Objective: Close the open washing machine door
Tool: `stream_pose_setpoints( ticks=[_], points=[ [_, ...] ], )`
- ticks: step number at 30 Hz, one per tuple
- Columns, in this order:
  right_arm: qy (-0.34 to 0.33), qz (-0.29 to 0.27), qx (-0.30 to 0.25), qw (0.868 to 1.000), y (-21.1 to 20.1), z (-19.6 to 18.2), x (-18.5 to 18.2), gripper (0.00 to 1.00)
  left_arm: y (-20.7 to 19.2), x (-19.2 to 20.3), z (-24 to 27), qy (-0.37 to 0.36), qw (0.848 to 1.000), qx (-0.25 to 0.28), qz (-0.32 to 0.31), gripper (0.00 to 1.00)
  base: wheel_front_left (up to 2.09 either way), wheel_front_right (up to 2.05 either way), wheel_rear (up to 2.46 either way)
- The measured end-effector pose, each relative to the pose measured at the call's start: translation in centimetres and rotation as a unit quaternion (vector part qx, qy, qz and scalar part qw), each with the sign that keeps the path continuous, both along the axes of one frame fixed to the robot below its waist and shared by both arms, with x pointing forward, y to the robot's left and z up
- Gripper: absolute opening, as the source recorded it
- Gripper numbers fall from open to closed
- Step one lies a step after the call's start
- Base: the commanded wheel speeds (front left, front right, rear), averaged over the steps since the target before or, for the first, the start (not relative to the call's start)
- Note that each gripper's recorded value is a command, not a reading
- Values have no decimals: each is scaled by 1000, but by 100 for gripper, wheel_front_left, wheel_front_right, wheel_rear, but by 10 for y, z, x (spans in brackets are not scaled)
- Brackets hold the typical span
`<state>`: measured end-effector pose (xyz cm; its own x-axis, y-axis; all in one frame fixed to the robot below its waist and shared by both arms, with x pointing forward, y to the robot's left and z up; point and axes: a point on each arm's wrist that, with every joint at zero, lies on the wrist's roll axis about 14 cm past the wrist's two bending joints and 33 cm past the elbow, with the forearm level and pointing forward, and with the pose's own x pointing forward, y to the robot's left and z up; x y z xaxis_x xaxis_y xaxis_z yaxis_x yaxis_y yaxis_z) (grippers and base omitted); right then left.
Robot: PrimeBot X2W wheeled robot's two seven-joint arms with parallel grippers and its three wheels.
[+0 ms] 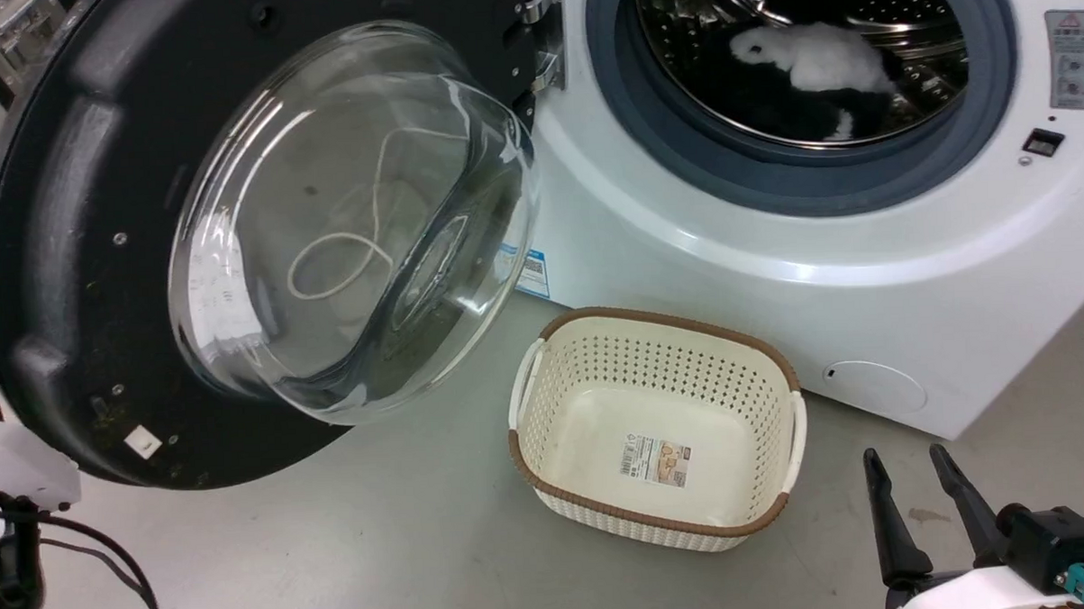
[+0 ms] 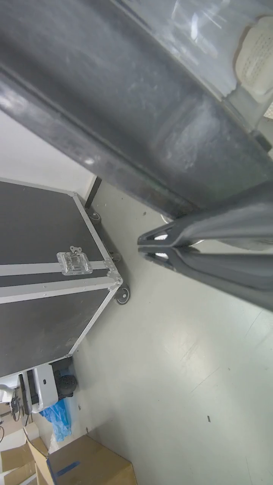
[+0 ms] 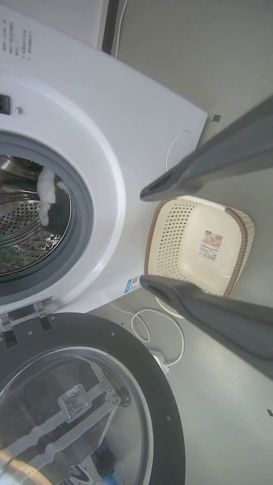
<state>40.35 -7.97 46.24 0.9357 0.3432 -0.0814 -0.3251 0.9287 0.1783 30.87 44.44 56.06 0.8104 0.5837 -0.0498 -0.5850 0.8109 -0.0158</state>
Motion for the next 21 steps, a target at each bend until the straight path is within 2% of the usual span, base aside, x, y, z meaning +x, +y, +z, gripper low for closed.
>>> stream_pose_setpoints(
  ticks=[5,11,17,21],
  points=[
    [2,4,8,1000,4,-2,2,100,-2,2,-10,34,999,-30,-26,0,0,0,0],
    [4,9,19,1000,10,-3,3,100,-19,-2,-22,73,990,-99,-76,0,0,0,0],
    [8,22,31,999,22,-5,4,100,-69,-5,-33,107,967,-160,-169,0,0,0,0],
    [8,26,38,999,27,-3,4,100,-108,-6,-24,112,950,-164,-241,0,0,0,0]
  ],
)
